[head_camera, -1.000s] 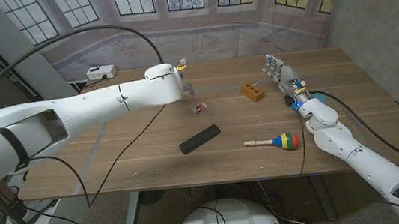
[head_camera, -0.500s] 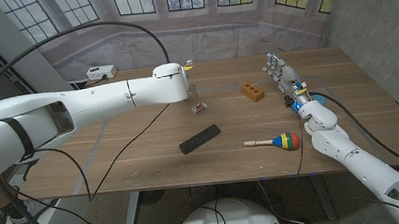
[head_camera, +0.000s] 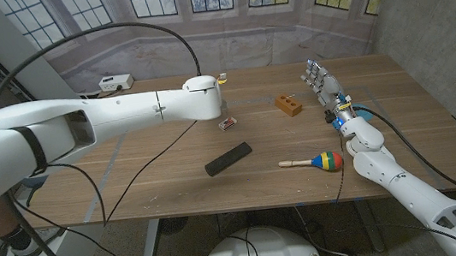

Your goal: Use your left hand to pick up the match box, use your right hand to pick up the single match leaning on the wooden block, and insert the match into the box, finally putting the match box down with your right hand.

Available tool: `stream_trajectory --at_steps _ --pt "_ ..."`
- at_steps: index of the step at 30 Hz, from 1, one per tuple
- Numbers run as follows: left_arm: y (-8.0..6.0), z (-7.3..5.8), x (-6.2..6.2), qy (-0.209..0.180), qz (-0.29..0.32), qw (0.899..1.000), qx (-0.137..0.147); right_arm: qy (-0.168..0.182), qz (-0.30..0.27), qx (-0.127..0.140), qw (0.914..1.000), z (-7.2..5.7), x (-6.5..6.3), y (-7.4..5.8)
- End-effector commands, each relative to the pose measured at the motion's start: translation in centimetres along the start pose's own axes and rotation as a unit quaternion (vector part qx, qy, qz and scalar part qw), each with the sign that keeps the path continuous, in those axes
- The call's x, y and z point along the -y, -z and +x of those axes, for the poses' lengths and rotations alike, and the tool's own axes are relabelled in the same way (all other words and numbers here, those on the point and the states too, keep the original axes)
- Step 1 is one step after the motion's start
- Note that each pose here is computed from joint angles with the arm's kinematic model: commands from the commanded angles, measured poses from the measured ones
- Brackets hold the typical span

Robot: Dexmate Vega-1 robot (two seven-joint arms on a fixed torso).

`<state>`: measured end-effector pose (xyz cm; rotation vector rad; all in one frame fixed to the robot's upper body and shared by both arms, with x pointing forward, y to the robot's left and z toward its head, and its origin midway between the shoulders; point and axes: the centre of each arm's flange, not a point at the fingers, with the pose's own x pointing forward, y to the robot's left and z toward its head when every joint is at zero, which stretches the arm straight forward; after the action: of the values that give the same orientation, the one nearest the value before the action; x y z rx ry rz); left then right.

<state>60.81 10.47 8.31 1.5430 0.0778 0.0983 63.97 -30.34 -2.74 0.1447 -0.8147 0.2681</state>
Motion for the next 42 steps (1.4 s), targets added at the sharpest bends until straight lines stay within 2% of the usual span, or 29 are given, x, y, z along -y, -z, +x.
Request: stream_trajectory --at_steps 1,24,42 --pt "-0.6 0.8 1.0 0.002 0.023 1.000 -0.005 0.007 0.006 0.009 0.9999 -0.7 0.2 0.2" --pt "-2.3 1.5 2.3 0.020 0.030 0.999 0.002 0.014 0.015 0.014 0.9997 -1.8 0.5 0.6" --pt "-3.3 1.2 2.9 0.020 0.033 0.999 0.006 0.021 0.022 0.024 0.9993 -2.6 1.0 1.1"
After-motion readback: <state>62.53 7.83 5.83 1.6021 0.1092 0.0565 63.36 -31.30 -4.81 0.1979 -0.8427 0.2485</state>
